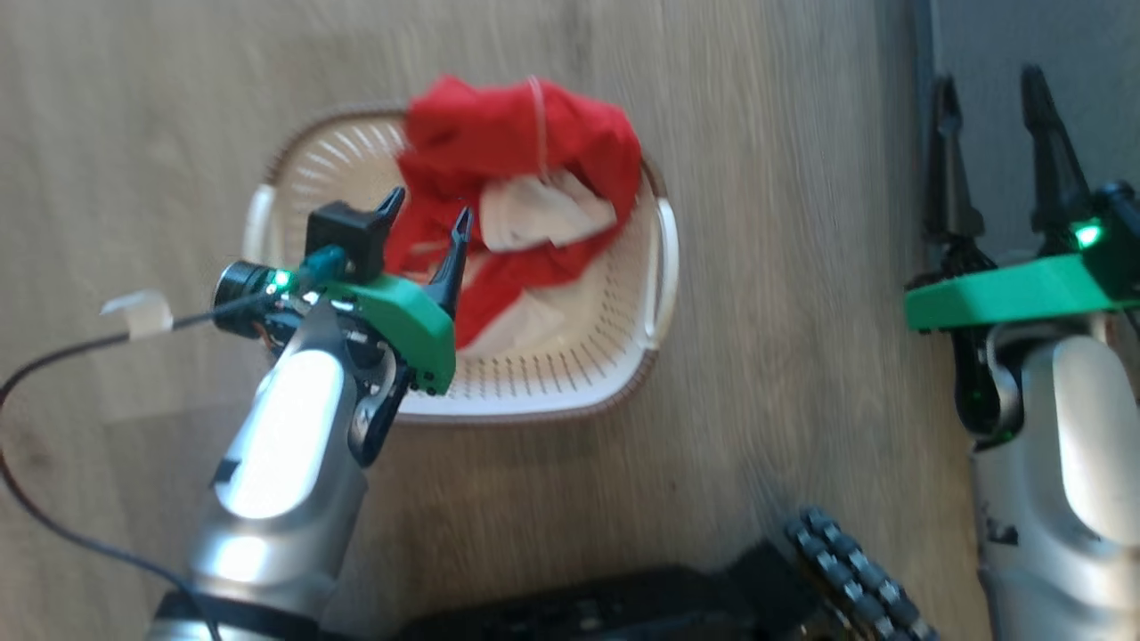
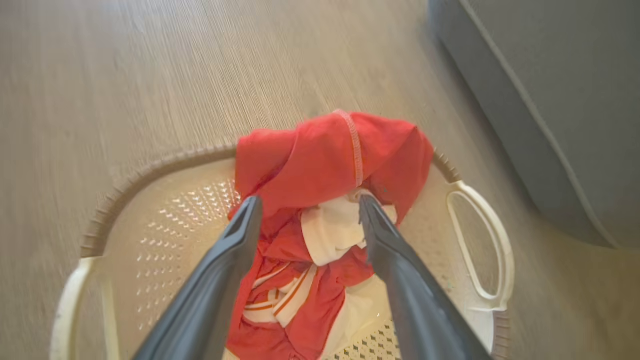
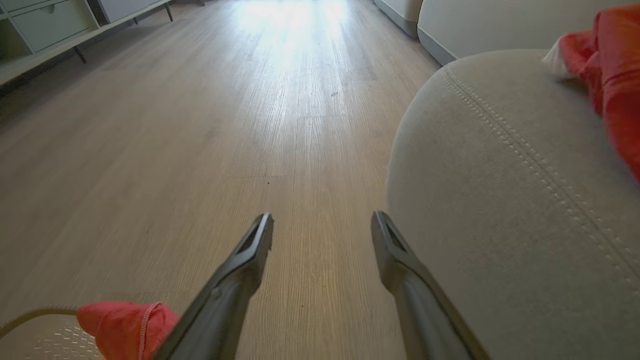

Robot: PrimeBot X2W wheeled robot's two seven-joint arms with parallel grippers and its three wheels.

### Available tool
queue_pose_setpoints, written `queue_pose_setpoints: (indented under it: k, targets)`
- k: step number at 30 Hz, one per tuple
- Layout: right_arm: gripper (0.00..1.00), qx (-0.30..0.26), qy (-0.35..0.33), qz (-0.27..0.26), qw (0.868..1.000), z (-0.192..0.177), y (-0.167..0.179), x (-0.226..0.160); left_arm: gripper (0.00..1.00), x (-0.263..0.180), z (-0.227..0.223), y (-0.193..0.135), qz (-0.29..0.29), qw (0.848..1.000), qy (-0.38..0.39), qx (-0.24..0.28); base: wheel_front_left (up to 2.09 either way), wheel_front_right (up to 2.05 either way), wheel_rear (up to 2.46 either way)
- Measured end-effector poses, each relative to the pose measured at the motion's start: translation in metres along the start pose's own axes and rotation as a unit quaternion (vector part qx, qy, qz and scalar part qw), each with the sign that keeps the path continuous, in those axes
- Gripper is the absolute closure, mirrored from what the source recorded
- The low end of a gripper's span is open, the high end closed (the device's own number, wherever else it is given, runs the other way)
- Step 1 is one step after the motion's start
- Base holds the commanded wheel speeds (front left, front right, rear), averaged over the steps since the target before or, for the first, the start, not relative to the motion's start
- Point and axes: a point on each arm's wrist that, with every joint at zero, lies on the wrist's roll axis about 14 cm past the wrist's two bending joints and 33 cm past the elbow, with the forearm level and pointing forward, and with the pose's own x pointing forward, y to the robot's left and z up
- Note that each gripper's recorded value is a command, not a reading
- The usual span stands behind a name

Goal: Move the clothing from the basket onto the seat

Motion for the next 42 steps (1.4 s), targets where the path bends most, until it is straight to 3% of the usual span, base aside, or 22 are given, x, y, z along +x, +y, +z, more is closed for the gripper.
queue_pose_setpoints:
  k: [4,10,18,42]
  targets:
    - [0.00,0.005,0.030,-0.004,1.000,-0.029,-0.005,0.006,0.00,0.022,-0.058,-0.003,-0.016,0.996,0.093,-0.004,0.00,0.00,0.00]
    - [0.00,-0.002,0.062,-0.023,0.998,-0.057,-0.022,0.005,0.00,0.044,-0.112,-0.013,-0.034,0.984,0.172,-0.010,0.00,0.00,0.00]
    - [0.00,-0.014,0.069,-0.029,0.997,-0.062,-0.031,0.007,0.00,0.074,-0.125,-0.018,-0.036,0.979,0.200,0.006,0.00,0.00,0.00]
    - [0.00,-0.023,0.100,-0.048,0.994,-0.082,-0.048,-0.006,0.00,0.101,-0.179,-0.013,-0.029,0.958,0.286,0.021,0.00,0.00,0.00]
